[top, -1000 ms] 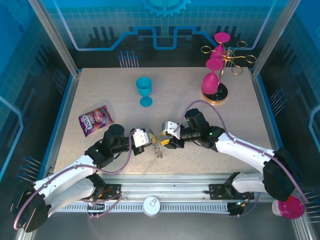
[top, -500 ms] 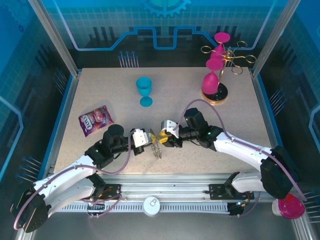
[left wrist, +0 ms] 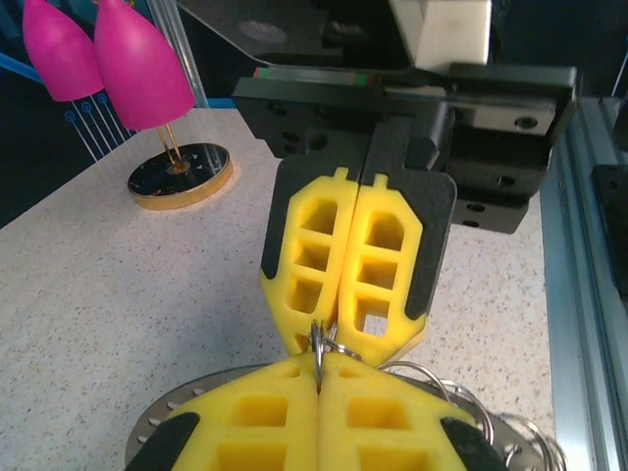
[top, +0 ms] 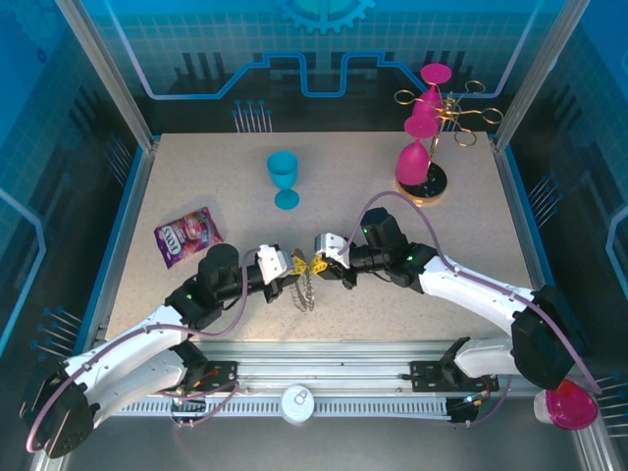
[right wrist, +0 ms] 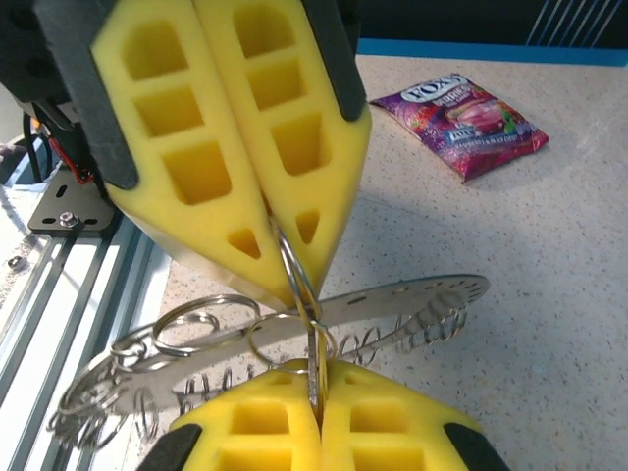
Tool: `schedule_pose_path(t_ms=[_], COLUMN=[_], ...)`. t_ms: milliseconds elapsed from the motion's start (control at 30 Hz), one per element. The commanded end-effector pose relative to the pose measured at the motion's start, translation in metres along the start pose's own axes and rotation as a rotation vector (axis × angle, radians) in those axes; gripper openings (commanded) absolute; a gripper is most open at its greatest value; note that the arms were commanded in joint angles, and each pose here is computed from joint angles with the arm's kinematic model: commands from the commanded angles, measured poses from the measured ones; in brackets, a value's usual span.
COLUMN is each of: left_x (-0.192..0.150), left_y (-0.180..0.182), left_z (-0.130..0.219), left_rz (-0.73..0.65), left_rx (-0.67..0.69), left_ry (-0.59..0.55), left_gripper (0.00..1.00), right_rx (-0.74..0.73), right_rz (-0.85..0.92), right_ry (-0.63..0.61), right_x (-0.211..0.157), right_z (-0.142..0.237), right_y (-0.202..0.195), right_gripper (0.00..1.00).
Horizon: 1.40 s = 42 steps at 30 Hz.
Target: Put the keys on the keyring
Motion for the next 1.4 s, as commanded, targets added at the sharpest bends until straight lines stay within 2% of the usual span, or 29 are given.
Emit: schedule_pose_path(t_ms=[0, 133, 267, 367, 433, 533, 667, 867, 1367], left_x=[0.024, 0.032, 0.036, 0.036, 0.033, 0.025, 0.016, 0.015, 0.016], left_y=[0.0, 0.0, -0.002, -0.004, -0.005, -0.006, -0.012, -0.015, -0.02], left_z=[0.001, -0.002, -0.005, -0.005, -0.005, -0.007, -0.008, -0.01, -0.01], left_rz=[-0.008, -0.027, -0.051, -0.082, -0.111, -0.13, -0.127, -0.113, -0.098], left_rx=[-0.012, -0.029, -0.062, -0.079, -0.081, -0.094, -0.136, -0.17, -0.209], left_ry=[-0.121, -0.157, -0.163, -0.153, -0.137, -0.11, -0.083, -0.088, -0.101], left_gripper=[0.0, 0.0, 0.0, 0.0, 0.0, 0.0, 0.0, 0.0, 0.0], right_rx=[-0.028, 0.037, 0.055, 0.005, -0.037, -0.09, -0.09, -0.009, 0.071], right_rz=[0.073, 0.084, 0.098, 0.09, 0.074, 0.101, 0.181, 0.244, 0.179], right_ry=[0.061, 0.111, 0.053, 0.002, -0.034, -0.065, -0.116, -0.215, -0.147], right_x=[0.003, -0.006, 0.006, 0.015, 0.017, 0.016, 0.022, 0.042, 0.026], right_z=[0.011, 0.011, 0.011, 0.022, 0.033, 0.048, 0.055, 0.05, 0.022], right_y=[-0.001, 0.01, 0.015, 0.01, 0.006, 0.004, 0.012, 0.016, 0.013], right_gripper=[0.01, 0.0, 0.06, 0.21, 0.37, 0.45, 0.46, 0.42, 0.27])
Point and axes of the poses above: each hand's point on the last joint's axis, 136 mm out from that joint toward the fingers, its own z axis back along the fingers, its own y axis along the line the jaws close on, x = y × z, the point moved 4 cm from there along z, back along the fingers, and after that the axes turned 1 degree about z, right-handed, at the moved point
